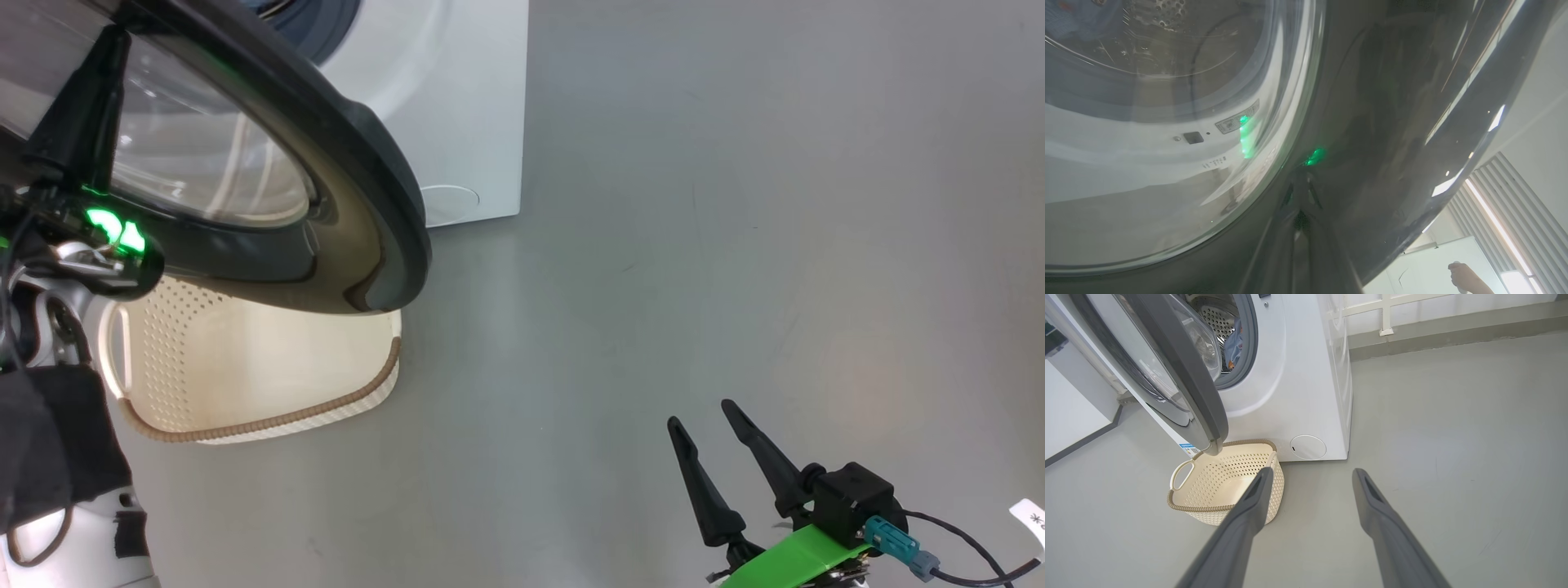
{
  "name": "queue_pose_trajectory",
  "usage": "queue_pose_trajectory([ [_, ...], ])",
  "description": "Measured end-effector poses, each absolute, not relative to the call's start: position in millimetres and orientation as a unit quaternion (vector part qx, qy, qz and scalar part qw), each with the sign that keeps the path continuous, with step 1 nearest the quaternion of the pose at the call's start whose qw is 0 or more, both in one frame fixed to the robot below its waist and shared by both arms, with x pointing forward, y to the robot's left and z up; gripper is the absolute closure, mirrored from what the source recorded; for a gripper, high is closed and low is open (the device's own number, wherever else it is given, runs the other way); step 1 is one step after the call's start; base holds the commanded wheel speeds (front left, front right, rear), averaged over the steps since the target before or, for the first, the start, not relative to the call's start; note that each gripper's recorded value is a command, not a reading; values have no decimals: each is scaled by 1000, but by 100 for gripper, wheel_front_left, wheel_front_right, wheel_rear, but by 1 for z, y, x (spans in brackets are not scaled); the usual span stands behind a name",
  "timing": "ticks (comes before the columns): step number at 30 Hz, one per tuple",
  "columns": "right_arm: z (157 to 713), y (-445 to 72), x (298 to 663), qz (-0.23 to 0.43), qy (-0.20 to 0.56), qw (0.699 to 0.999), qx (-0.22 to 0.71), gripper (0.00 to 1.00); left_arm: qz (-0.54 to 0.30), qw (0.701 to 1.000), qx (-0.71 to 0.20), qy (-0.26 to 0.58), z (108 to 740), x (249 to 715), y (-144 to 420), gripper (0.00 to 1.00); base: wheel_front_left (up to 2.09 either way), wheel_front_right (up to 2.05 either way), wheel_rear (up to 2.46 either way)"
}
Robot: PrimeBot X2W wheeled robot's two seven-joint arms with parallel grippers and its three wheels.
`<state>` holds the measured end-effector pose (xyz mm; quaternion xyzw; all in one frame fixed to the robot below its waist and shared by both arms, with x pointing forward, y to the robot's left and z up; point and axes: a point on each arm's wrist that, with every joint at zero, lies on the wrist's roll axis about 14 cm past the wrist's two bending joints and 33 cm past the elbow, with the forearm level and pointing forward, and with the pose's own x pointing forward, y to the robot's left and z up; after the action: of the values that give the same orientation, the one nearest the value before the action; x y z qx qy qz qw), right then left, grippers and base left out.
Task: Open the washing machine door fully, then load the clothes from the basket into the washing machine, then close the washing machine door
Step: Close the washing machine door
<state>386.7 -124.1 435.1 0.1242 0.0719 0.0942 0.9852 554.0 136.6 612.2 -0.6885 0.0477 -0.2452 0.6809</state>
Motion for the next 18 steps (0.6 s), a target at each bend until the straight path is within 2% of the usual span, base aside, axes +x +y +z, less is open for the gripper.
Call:
queue_pose_trajectory([
  [9, 440, -128, 388, 90, 64, 986, 123, 0, -229, 688, -688, 24, 620, 552, 149, 100, 0, 0, 0],
  [18, 457, -119, 388, 106, 41, 985, 126, 0, -186, 726, -662, -26, 635, 529, 184, 100, 0, 0, 0],
])
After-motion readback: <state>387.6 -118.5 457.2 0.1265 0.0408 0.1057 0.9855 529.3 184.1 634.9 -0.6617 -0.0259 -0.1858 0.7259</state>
